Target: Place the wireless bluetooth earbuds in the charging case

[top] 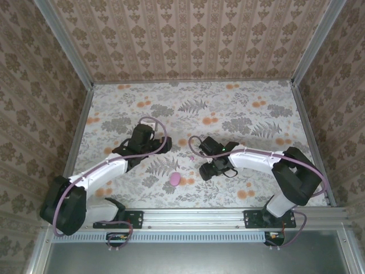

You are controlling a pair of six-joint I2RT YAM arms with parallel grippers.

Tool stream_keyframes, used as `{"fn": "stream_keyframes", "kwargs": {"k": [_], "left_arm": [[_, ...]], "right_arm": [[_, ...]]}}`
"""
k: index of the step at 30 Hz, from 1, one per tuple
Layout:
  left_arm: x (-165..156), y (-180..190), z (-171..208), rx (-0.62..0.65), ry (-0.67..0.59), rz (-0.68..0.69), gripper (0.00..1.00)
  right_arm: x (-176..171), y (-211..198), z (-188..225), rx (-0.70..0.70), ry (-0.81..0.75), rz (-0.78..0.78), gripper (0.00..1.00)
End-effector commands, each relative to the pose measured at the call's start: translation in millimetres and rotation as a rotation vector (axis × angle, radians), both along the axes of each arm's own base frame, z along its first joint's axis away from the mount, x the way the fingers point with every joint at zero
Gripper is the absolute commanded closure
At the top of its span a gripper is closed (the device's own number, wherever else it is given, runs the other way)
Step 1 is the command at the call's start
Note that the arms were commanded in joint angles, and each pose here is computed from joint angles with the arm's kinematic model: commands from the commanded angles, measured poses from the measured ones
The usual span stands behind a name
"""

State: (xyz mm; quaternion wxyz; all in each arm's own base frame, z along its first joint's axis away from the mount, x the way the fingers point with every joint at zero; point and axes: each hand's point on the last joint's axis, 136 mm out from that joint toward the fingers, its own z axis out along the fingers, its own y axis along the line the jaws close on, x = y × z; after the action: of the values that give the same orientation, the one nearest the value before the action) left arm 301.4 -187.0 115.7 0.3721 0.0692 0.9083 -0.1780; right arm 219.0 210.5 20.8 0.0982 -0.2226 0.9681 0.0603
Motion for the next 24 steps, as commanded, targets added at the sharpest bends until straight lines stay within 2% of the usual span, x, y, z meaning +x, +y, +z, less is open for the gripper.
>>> {"fn": "stream_keyframes", "kwargs": {"k": [1, 12, 16, 24], "left_arm": [[1, 8, 2, 0.000, 0.001, 0.042, 0.08], [0, 11, 3, -0.002, 0.004, 0.053, 0.07], [1, 11, 4, -0.006, 0.014, 0.054, 0.07], [1, 7, 7, -0.034, 0.025, 0.034, 0.08]], "right_arm": [[5, -4, -2, -0.075, -0.028, 0.017, 0.31], [7, -8, -11, -0.147, -0.049, 0.013, 0.41], [10, -9, -6, -0.133, -0.083, 0.011, 0.47], [19, 0, 23, -0.038, -0.199, 0.047, 0.48]]}}
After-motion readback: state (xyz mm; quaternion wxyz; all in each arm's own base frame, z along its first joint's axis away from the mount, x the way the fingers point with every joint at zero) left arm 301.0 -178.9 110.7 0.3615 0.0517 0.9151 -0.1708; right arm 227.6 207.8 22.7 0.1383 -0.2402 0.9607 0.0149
